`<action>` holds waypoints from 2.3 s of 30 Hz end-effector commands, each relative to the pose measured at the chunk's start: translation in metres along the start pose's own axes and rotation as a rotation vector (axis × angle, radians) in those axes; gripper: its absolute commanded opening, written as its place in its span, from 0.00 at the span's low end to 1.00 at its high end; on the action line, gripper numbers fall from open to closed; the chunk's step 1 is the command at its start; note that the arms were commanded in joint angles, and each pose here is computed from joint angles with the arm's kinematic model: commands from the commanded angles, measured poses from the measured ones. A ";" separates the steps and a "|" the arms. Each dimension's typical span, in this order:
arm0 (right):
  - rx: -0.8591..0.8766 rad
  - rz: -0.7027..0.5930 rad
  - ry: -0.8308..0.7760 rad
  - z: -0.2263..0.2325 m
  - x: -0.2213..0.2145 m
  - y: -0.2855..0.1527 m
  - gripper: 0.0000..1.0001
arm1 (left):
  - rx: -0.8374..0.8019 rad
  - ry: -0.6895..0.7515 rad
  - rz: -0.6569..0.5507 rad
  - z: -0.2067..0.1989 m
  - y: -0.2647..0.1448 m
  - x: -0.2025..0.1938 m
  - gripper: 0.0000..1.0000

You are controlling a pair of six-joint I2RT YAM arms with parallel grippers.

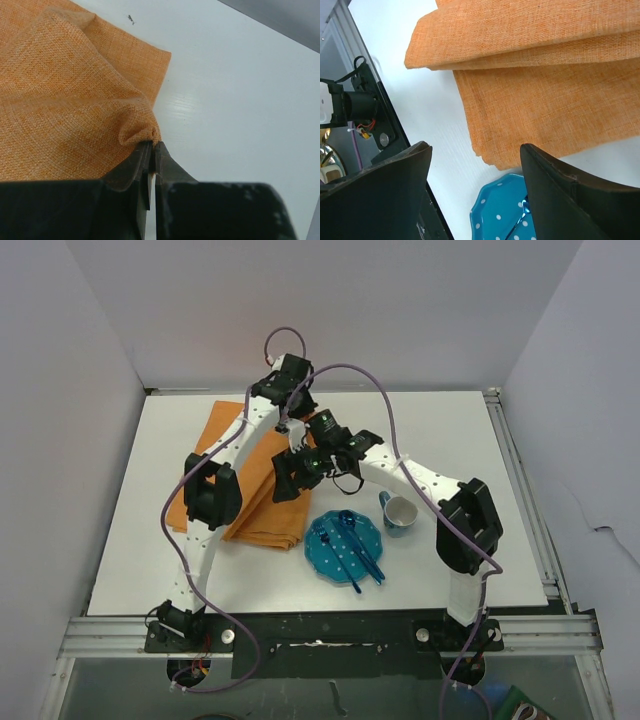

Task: Set the dinner table for one person

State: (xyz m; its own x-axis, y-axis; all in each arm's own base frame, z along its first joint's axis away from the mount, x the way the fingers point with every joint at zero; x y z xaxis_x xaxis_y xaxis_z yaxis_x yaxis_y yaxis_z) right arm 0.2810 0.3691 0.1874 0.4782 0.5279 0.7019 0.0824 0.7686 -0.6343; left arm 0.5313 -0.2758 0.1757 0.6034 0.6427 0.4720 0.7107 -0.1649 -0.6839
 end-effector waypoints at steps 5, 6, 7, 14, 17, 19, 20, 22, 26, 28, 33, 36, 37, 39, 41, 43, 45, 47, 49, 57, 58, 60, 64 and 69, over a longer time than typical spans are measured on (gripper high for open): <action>0.248 -0.141 0.054 0.021 0.007 0.012 0.74 | -0.152 0.211 -0.006 -0.035 -0.055 0.013 0.00; 0.282 -0.161 0.065 0.024 0.006 0.012 0.74 | -0.152 0.232 -0.011 -0.035 -0.060 0.015 0.00; 0.308 -0.175 0.081 0.025 0.004 0.012 0.74 | -0.163 0.252 -0.009 -0.036 -0.067 0.016 0.00; 0.376 -0.246 0.177 0.012 -0.019 0.037 0.79 | -0.266 0.288 -0.025 -0.061 -0.122 0.035 0.00; 0.409 -0.260 0.205 0.004 -0.019 0.054 0.79 | -0.317 0.288 -0.014 -0.069 -0.139 0.038 0.00; 0.440 -0.265 0.219 -0.001 -0.014 0.065 0.79 | -0.338 0.281 -0.006 -0.072 -0.145 0.039 0.00; 0.460 -0.271 0.229 -0.003 -0.012 0.070 0.79 | -0.346 0.280 0.002 -0.073 -0.148 0.038 0.00; 0.501 -0.295 0.242 -0.005 -0.007 0.077 0.79 | -0.346 0.274 0.009 -0.072 -0.149 0.038 0.00; 0.594 -0.358 0.225 0.004 0.000 0.073 0.79 | -0.324 0.282 0.010 -0.067 -0.149 0.039 0.00; 0.599 -0.352 0.231 0.007 -0.003 0.071 0.79 | -0.308 0.284 0.003 -0.064 -0.148 0.041 0.00; 0.491 -0.291 0.225 0.002 -0.012 0.075 0.79 | -0.296 0.273 -0.006 -0.062 -0.146 0.042 0.00; 0.397 -0.239 0.196 -0.004 -0.015 0.088 0.79 | -0.298 0.266 0.005 -0.062 -0.144 0.038 0.00; 0.376 -0.225 0.194 -0.004 -0.016 0.092 0.79 | -0.298 0.267 0.009 -0.063 -0.143 0.036 0.00; 0.356 -0.210 0.185 -0.001 -0.015 0.100 0.77 | -0.296 0.269 0.011 -0.062 -0.143 0.035 0.00; 0.348 -0.206 0.186 0.001 -0.014 0.107 0.73 | -0.291 0.272 0.013 -0.061 -0.143 0.034 0.00; 0.349 -0.214 0.183 0.004 -0.012 0.114 0.71 | -0.284 0.277 0.014 -0.060 -0.144 0.033 0.00; 0.359 -0.219 0.180 0.009 -0.010 0.120 0.68 | -0.277 0.283 0.012 -0.058 -0.146 0.032 0.00; 0.359 -0.228 0.179 0.011 -0.006 0.124 0.64 | -0.274 0.289 0.012 -0.056 -0.148 0.032 0.00; 0.357 -0.228 0.179 0.012 -0.004 0.129 0.59 | -0.269 0.292 0.010 -0.054 -0.149 0.032 0.00; 0.311 -0.211 0.188 0.013 -0.004 0.140 0.00 | -0.257 0.308 0.009 -0.048 -0.151 0.031 0.00; 0.295 -0.209 0.186 0.012 -0.004 0.139 0.00 | -0.253 0.309 0.009 -0.047 -0.150 0.031 0.00; 0.253 -0.200 0.174 0.010 -0.003 0.133 0.00 | -0.249 0.311 0.006 -0.046 -0.149 0.031 0.00; 0.082 -0.145 0.150 -0.006 0.001 0.104 0.00 | -0.233 0.317 0.012 -0.041 -0.148 0.035 0.00; -0.073 -0.090 0.118 -0.031 0.010 0.048 0.00 | -0.205 0.294 -0.035 -0.032 -0.155 0.054 0.00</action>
State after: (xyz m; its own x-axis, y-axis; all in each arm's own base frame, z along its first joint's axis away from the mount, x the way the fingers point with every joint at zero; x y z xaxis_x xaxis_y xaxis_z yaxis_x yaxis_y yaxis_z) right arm 0.2852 0.4342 0.0724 0.6731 0.4165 0.6111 0.0260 0.8124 -0.5825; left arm 0.4696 -0.2596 0.2659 0.7281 0.3628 0.5815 0.6827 -0.3076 -0.6628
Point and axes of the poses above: each gripper's point midway between its finger pads, its own y axis out along the fingers, its own z axis along the line the jaws close on, x = y × z, the point moved 3 cm from there along -y, back along the fingers, and after that the axes turned 13 degrees about -y, right-handed, at the moved point
